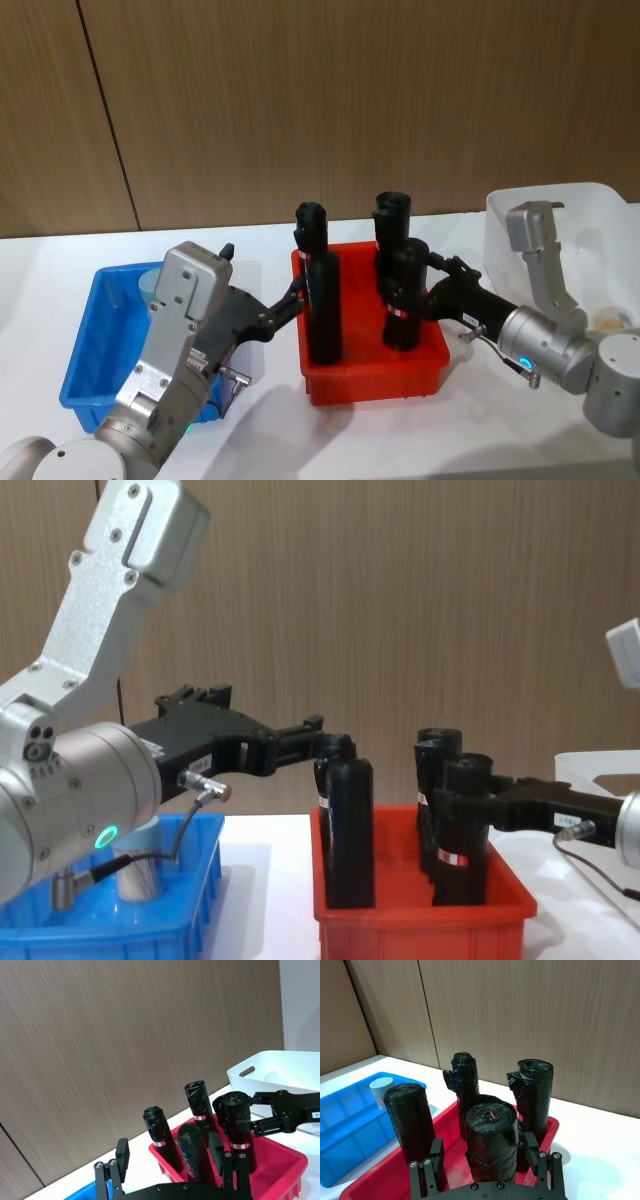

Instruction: Pick the cotton swabs from the blue box and place them into the white box.

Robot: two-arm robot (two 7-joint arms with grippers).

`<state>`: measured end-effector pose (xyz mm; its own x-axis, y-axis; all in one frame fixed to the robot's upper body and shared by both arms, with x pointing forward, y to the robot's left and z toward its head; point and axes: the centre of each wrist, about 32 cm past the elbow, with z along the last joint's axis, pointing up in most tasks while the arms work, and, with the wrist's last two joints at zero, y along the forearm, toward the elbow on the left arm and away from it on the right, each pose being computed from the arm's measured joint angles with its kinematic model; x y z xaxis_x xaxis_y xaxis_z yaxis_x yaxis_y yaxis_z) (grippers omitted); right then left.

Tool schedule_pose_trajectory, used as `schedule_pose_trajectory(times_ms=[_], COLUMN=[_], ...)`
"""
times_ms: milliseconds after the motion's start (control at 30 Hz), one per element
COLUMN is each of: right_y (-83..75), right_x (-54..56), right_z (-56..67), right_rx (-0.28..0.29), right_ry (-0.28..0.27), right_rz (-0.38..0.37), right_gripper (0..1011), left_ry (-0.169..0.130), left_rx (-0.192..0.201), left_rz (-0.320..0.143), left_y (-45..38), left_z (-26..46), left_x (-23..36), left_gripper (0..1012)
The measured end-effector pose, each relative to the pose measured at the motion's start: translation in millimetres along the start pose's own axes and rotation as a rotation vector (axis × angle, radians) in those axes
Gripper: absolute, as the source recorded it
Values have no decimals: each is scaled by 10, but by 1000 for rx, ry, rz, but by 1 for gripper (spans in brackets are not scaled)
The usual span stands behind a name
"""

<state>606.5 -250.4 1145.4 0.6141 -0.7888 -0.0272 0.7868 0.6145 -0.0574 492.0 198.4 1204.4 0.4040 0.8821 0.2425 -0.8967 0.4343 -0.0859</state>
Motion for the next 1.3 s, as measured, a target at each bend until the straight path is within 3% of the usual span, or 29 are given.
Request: schedule_pose_trajectory(times_ms=[167,333,733,1100,1300], right_y=[51,108,178,134,34], right_x=[6,9,7,-51,-110], right_z=[1,0,4,148,354], right_rx=[-8,-15,-14,30,87], right_ry=[-10,-19,-35,-50,-64], right_rz=[1,-4,-18,-16,-17], right_gripper=[1002,919,556,518,518], left_ry=[0,0,0,0,0], left_rx=[0,0,0,0,0], left_rz=[0,0,0,0,0], left_y=[0,0,0,0,0], left_z=[0,0,0,0,0], left_x=[0,0,0,0,0], left_gripper=[1004,1004,1004,1004,1004])
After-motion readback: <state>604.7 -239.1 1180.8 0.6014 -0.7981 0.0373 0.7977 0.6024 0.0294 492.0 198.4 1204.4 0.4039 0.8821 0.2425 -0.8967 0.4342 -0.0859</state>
